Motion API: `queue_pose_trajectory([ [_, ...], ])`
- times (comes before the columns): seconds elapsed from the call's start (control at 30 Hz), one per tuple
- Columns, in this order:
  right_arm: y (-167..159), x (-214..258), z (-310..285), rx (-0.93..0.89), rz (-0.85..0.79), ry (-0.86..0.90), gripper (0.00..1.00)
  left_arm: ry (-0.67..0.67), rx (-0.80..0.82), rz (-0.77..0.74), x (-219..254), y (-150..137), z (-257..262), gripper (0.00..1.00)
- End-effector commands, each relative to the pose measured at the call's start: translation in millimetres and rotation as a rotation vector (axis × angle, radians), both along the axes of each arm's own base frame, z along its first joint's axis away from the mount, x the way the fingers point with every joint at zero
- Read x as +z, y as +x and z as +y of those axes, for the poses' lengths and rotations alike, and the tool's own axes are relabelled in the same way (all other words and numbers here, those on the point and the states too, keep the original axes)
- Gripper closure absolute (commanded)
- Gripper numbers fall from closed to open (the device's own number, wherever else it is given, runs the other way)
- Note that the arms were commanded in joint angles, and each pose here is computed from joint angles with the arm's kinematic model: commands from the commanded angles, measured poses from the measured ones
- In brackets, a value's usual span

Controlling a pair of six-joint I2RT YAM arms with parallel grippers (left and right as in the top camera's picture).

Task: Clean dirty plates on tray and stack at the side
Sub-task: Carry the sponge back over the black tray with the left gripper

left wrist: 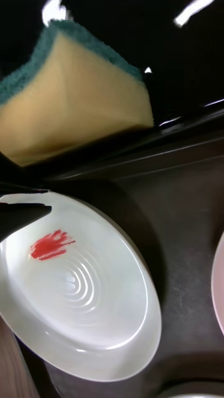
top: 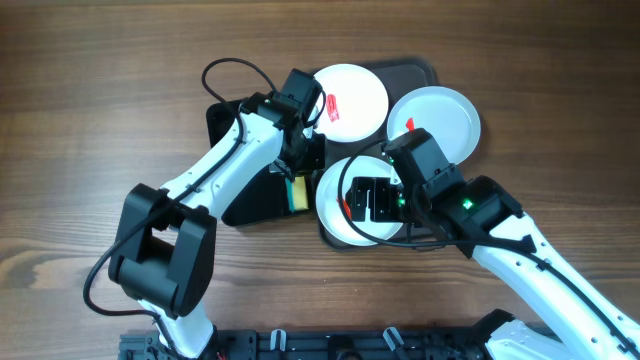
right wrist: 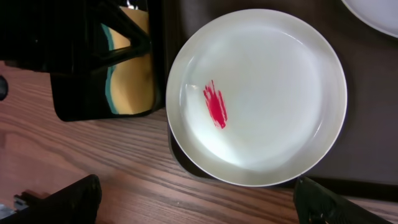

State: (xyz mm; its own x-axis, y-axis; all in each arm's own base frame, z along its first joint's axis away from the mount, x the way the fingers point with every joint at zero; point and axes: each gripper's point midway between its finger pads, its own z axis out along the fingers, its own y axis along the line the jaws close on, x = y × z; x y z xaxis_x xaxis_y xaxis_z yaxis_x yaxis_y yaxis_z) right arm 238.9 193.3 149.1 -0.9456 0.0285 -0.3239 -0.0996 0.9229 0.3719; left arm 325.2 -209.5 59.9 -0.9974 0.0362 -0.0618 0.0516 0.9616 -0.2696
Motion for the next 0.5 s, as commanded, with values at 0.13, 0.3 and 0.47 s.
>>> queue_pose_trajectory([
  [0.13,1.1,2.0,4.1,0.002,0.010,0.014,0.00,0.013,-0.009,-0.009,-4.1,-4.7,7.9,0.96],
  [0.3,1.0,1.9,4.0,0.002,0.011,0.014,0.01,-0.037,0.030,-0.096,37.1,7.8,11.3,0.85],
  [0.47,1.3,2.1,4.2,0.002,0.009,0.015,0.01,-0.103,0.061,-0.199,82.8,14.1,18.4,0.52],
])
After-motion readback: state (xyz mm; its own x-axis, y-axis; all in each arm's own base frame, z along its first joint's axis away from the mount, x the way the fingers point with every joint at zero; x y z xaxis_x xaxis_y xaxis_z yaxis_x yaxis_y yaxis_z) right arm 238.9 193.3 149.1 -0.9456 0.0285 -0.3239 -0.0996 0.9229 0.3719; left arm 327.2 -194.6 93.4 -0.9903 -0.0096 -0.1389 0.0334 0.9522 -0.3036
